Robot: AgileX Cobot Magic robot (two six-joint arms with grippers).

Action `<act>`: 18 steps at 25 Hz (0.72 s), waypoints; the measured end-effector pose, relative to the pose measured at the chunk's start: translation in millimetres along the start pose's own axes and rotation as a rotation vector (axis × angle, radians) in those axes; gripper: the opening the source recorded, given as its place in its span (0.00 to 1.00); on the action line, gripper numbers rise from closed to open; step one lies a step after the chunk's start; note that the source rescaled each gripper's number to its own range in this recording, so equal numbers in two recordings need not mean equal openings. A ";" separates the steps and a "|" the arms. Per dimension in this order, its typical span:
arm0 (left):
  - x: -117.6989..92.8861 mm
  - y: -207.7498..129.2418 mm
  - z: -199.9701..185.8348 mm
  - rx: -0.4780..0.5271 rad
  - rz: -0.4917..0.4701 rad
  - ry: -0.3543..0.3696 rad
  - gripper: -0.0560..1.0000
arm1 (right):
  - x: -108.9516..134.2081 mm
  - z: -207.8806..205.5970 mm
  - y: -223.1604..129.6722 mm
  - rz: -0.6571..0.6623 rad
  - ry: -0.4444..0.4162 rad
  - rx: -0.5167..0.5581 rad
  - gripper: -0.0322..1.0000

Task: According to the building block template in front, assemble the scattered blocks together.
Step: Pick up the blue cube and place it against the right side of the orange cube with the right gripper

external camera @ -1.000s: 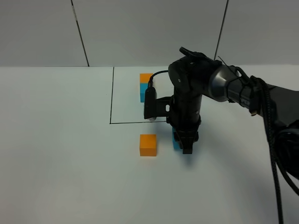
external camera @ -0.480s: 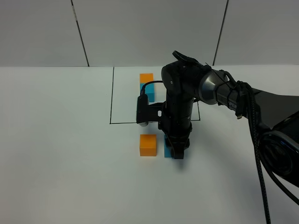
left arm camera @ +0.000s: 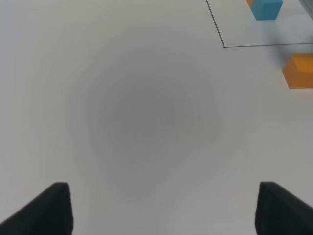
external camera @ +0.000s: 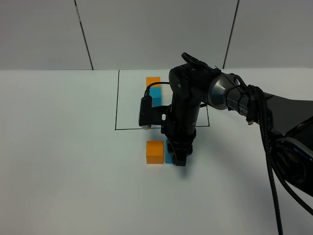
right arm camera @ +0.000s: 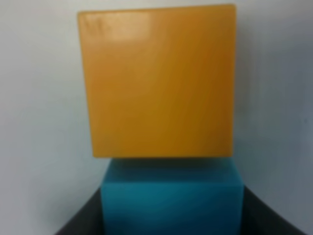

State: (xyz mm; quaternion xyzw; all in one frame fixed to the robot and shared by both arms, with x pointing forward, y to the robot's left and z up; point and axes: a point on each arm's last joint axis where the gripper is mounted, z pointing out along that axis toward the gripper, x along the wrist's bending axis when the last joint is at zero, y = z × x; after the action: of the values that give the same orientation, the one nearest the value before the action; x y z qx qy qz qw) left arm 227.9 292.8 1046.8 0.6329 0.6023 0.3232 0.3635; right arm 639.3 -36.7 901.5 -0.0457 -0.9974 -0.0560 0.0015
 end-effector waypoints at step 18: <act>0.0 0.0 0.0 0.000 0.000 0.000 0.82 | 0.3 2.5 0.3 0.010 0.011 0.000 0.04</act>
State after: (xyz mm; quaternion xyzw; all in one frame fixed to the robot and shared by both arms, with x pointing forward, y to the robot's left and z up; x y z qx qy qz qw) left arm 227.9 292.8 1046.8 0.6329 0.6023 0.3232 0.3635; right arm 639.0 -36.1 899.1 -0.0501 -0.9971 -0.0564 0.0074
